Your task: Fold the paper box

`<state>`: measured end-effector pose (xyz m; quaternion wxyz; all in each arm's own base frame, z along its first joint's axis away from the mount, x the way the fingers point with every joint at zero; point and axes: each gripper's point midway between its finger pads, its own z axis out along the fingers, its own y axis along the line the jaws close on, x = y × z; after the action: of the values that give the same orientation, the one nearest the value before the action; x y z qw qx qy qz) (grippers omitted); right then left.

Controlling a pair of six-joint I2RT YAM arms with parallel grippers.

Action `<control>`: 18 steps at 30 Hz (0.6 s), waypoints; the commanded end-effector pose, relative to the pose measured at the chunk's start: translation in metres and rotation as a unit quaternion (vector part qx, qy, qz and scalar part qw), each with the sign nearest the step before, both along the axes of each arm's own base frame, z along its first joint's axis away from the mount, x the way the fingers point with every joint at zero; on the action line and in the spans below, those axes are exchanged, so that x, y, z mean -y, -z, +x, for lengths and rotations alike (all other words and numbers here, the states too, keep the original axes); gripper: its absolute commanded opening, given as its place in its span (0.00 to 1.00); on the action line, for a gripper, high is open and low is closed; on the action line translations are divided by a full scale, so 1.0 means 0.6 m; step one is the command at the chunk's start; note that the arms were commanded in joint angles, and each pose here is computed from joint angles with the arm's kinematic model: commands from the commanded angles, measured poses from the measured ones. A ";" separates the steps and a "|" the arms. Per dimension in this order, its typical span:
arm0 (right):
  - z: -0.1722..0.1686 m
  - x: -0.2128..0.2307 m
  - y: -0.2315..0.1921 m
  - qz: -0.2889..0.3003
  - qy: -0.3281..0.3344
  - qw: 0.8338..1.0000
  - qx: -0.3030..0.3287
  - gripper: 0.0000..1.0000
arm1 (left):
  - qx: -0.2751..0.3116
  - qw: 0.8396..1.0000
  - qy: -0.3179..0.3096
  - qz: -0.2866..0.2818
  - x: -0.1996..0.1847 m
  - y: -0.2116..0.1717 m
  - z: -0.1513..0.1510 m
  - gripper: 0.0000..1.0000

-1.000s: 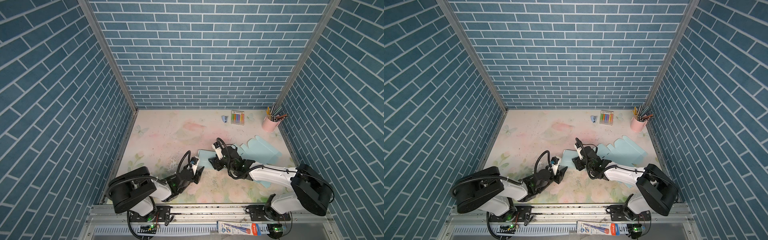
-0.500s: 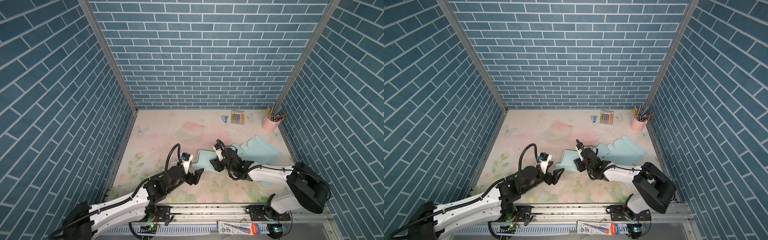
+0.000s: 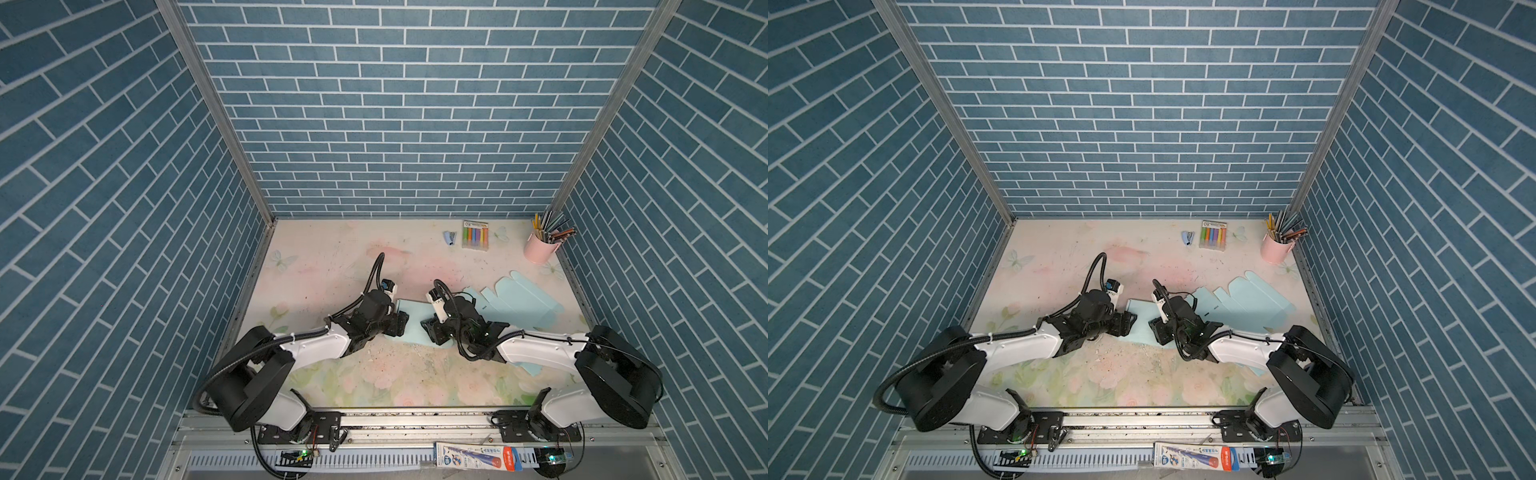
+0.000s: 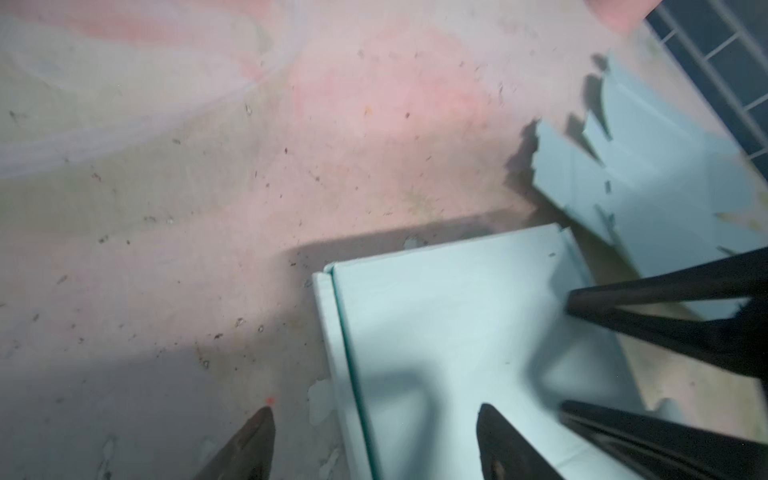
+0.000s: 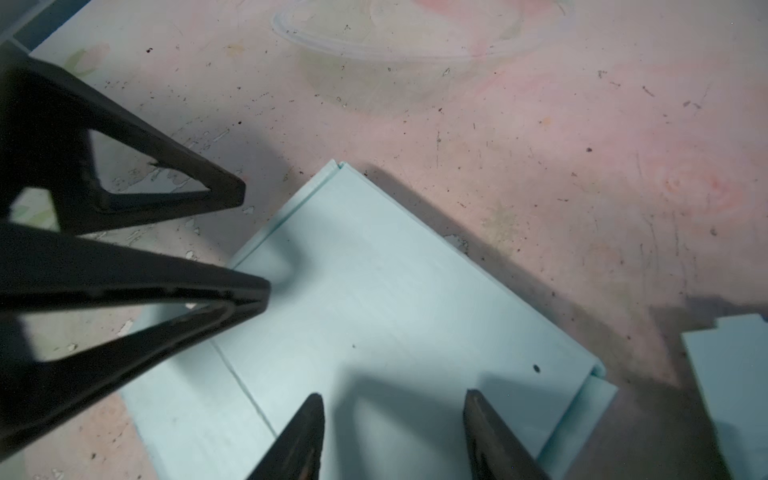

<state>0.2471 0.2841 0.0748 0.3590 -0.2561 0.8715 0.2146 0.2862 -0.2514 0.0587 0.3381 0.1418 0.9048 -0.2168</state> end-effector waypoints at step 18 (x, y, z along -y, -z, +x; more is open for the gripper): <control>0.001 0.042 -0.004 0.149 0.051 0.977 -0.145 0.68 | 0.010 1.000 0.006 -0.013 -0.006 0.012 -0.005 0.54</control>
<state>0.2470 0.2453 0.0714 0.2833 -0.1259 0.8956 0.3191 0.2861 -0.2509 0.0551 0.3514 0.1434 0.8967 -0.2278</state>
